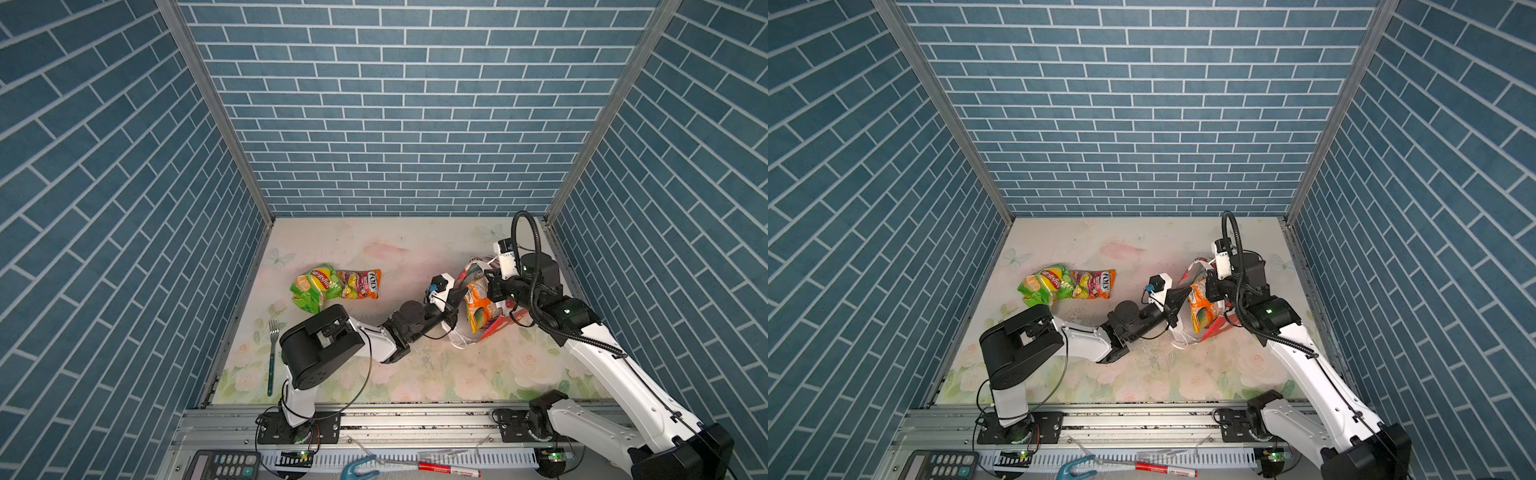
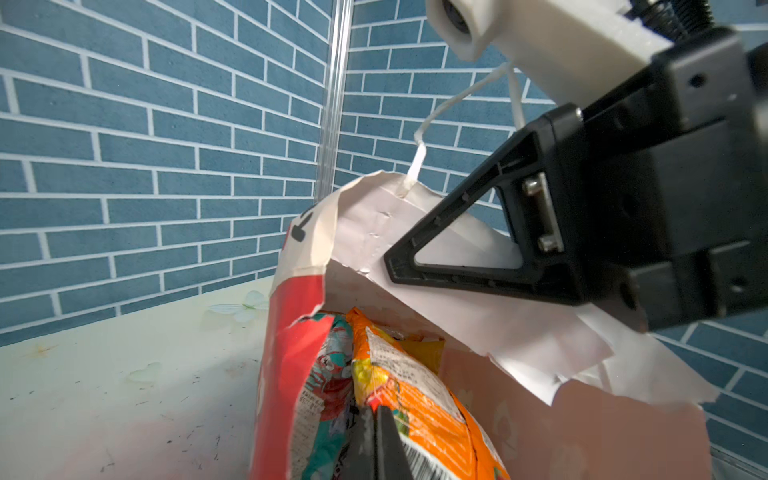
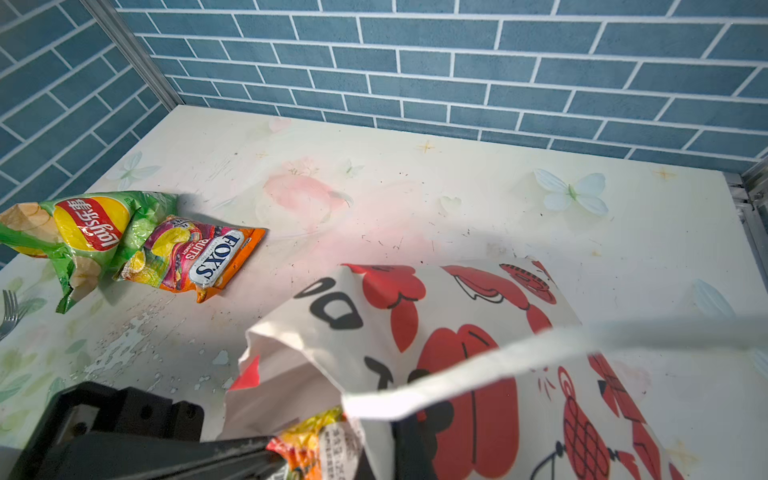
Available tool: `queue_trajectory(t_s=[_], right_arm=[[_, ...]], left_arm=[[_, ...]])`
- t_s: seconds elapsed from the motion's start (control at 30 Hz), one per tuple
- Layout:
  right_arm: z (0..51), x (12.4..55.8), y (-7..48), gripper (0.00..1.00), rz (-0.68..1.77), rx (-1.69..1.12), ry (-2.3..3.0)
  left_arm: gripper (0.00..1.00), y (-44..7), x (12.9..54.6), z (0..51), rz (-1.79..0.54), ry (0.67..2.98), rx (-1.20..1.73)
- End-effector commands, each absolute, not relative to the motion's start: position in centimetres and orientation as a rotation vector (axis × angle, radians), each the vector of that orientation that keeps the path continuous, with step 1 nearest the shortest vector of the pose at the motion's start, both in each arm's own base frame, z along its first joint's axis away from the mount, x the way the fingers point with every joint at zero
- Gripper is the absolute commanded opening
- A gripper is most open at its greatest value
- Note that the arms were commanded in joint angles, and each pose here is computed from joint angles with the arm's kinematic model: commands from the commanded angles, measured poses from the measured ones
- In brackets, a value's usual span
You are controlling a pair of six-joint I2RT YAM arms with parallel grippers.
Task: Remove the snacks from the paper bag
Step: 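Close the left gripper on the orange Fox's fruits packet, then lift the orange packet up out of the bag with the left gripper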
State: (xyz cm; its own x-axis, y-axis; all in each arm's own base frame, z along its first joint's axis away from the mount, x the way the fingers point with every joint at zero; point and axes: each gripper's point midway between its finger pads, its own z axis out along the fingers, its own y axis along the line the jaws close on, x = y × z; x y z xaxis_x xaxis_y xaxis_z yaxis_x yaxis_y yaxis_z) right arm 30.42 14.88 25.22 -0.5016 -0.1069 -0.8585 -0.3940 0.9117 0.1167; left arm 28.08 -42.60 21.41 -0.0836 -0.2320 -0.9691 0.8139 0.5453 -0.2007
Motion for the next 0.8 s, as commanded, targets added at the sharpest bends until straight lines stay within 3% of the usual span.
queue_trajectory(t_s=[0.0,0.33,0.77], right_arm=[[26.4,31.1,14.5,0.0,0.373,-0.277,2.051],[25.6,31.4,14.3,0.0,0.364,-0.236,2.098],[25.4,32.0,15.0,0.0,0.417,-0.196,2.098]], left_arm=[[0.0,-40.9,28.9,23.2,-0.895,1.351,0.466],[0.0,-39.4,29.6,20.8,-0.922,1.437,0.416],[0.0,-35.5,31.5,22.1,-0.934,1.436,0.337]])
